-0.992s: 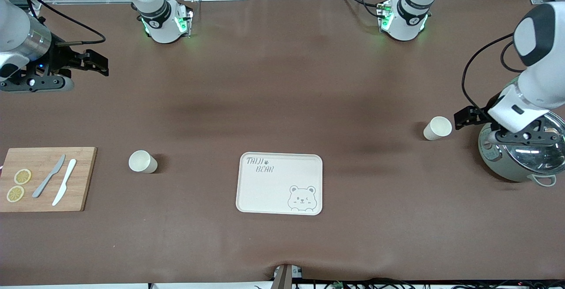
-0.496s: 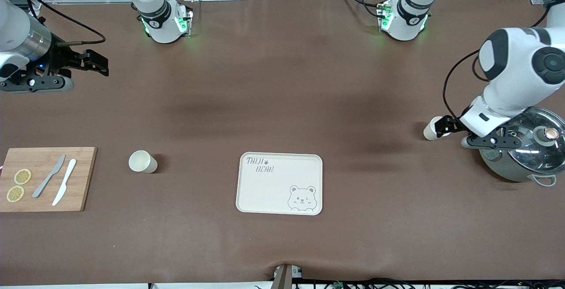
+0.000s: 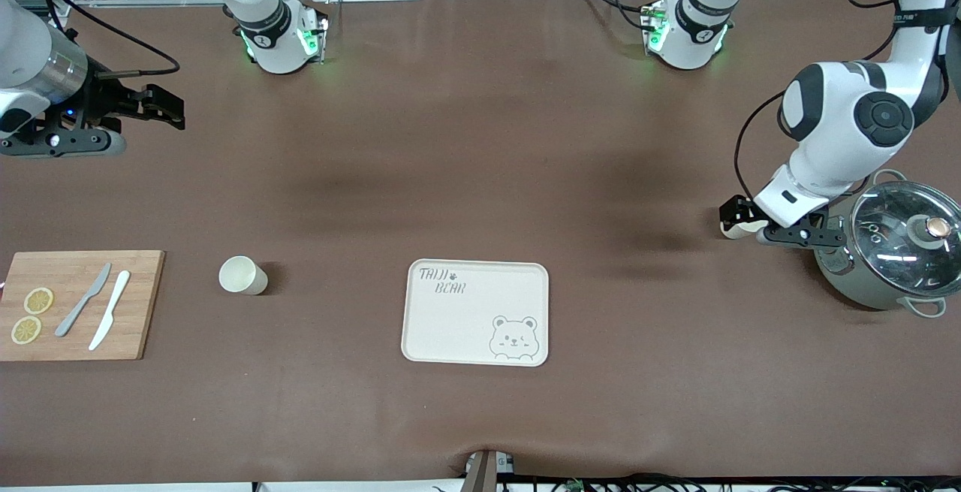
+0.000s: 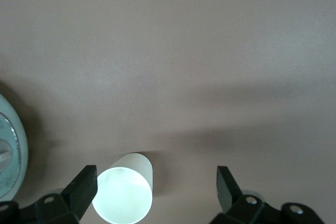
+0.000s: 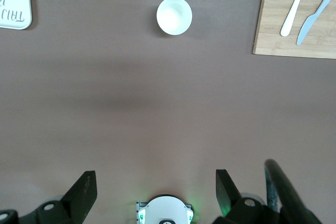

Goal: Place white IKEA cup upright on tray with both arms
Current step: 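Move the left gripper down to the white cup beside the pot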

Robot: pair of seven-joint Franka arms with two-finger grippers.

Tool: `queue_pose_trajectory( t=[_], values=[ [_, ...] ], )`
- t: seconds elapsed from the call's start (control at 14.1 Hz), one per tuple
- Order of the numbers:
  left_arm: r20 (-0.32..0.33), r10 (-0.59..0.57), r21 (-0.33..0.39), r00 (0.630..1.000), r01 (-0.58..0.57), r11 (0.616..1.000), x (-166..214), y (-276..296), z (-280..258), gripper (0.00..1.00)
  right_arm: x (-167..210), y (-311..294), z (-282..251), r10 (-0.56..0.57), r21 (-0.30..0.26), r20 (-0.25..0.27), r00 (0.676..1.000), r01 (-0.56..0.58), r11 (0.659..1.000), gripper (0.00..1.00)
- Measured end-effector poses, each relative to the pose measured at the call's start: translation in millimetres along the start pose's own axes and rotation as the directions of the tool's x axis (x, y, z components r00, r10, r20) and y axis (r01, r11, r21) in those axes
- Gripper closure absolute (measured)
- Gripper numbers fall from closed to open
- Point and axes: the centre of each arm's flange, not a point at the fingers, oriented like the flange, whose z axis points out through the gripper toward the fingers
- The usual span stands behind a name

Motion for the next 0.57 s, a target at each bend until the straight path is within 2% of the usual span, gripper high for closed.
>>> queue_pose_trajectory(
  t=[0.57],
  values=[
    [-0.048, 0.003, 0.0, 0.999, -0.003, 1.0, -44.3, 0.9, 50.9, 0.0, -0.1, 0.0, 0.4, 0.0, 0.0, 0.002, 1.0, 0.0, 1.0, 0.0]
  ],
)
